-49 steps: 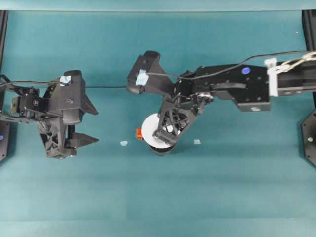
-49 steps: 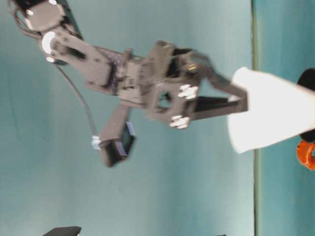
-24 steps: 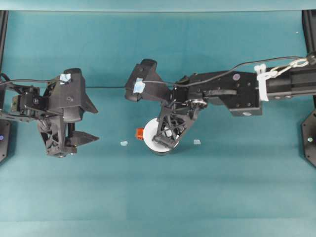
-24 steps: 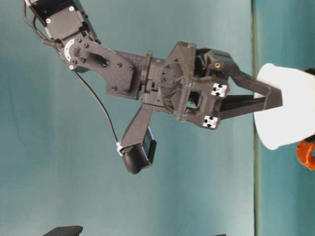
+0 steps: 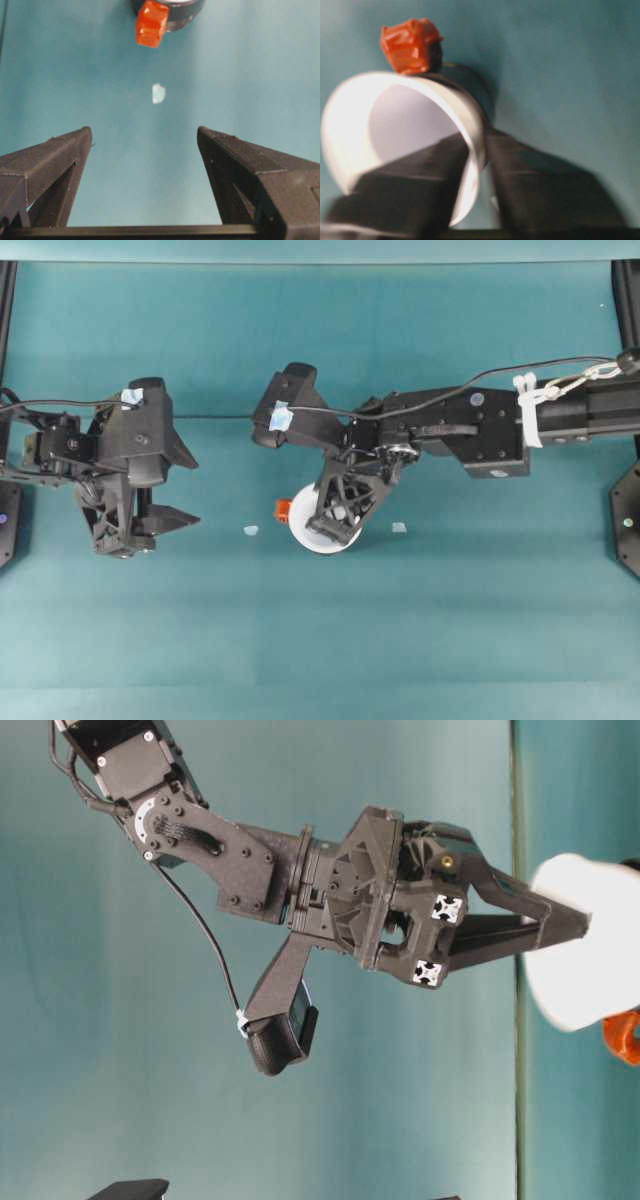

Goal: Put the paper cup into the moved red handle cup holder.

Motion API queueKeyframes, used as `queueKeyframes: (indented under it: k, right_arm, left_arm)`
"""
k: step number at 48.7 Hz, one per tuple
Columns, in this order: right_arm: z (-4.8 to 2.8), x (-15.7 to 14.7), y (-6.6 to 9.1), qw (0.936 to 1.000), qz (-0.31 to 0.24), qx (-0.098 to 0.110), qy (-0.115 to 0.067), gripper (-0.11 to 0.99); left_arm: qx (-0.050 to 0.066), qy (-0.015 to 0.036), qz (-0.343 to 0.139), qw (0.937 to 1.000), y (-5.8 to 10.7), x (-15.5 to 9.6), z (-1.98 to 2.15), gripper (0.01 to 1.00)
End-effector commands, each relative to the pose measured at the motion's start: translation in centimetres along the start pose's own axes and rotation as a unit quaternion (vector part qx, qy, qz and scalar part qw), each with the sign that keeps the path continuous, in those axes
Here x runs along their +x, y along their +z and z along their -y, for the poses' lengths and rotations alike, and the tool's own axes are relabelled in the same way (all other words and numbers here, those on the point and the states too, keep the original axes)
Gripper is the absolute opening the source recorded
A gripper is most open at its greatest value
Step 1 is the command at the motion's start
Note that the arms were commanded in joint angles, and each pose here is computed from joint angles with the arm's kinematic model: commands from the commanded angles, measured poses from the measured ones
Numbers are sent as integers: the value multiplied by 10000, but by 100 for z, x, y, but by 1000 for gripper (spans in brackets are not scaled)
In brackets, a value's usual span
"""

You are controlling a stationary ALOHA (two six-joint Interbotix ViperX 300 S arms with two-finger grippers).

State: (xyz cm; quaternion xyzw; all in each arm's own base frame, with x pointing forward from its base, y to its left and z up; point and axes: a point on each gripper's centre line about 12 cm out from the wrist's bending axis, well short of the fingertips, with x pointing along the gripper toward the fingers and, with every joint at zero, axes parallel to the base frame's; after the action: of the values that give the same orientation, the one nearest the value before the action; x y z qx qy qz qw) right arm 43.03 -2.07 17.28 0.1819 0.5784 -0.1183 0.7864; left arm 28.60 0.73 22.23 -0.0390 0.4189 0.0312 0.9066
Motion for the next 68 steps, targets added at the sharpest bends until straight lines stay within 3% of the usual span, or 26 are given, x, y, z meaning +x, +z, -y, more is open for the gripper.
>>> queueKeyframes:
  k: [1,12,16,26,39,45,58,68]
  right_arm:
    - [-92,-70,37,9999,106,-41,103,163]
    - [-208,-136,55,9994,221,-212,148,798]
    - [-226,-157,66,9993,251,-238,154,940]
    - [-232,-286,80,9990,327,-250,170,923]
    - [-205,-1016,104,9917,1160,-533,176,922]
    - [-222,-1249,19,9877,1381,-680,272,922]
    - [-384,-1362,-241,9803,1420,-1314,389,922]
    - [-364,-1374,-398,9791,1369,-1452,395,922]
  left_arm:
    - [6,-6,115,9999,51,-31,3,933]
    - [20,3,93,10000,25,-32,-1,933]
    - [6,-5,100,10000,27,-37,1,933]
    - [-2,-4,92,10000,25,-37,1,933]
    - [31,-40,97,9999,-14,-60,28,933]
    - [36,-51,158,9999,-35,-102,30,933]
    - [58,-76,210,9997,-107,-171,38,933]
    - [108,-128,283,9995,-162,-238,68,933]
